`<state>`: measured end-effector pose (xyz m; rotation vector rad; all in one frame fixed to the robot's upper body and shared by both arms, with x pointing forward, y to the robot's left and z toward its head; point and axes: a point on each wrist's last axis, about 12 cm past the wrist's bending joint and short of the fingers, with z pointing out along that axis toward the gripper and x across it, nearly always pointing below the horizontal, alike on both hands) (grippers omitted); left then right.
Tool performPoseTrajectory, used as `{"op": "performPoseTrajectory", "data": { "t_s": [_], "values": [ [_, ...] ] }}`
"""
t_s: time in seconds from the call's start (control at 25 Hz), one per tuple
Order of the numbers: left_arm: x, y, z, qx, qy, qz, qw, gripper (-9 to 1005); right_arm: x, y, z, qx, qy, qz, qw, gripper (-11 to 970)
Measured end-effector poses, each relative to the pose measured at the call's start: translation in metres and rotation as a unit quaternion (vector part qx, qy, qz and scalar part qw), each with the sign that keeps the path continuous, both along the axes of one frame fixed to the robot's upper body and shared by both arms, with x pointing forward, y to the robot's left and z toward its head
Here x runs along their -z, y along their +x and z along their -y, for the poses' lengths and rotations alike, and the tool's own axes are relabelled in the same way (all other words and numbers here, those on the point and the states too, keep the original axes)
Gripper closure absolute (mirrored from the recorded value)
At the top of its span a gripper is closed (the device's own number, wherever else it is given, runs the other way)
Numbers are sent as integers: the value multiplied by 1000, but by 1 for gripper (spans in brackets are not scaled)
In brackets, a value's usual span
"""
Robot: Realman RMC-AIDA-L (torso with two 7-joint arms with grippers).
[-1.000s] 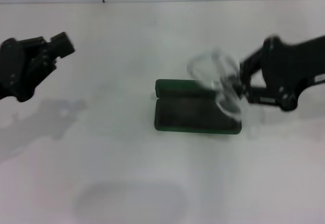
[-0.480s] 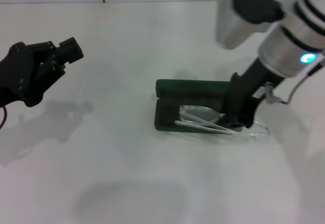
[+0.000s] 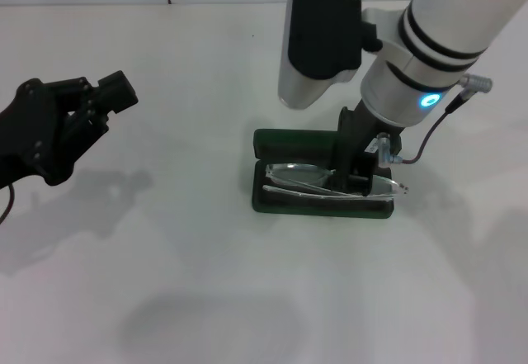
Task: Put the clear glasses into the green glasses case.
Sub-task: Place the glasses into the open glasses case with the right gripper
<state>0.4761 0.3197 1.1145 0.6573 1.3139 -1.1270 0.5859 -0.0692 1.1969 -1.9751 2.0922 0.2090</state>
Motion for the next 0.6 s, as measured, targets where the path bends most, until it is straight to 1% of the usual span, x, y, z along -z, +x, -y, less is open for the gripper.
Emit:
{"op": "performPoseTrajectory", "data": {
  "t_s": [0.28,0.6],
  "values": [
    [-2,3,2,3,0,3,1000,943,13,2,-6,15,-13,22,1000,805],
    [-1,2,2,1,-2,4,1000,943,18,5,-6,21,-15,38,999,802]
  ]
}}
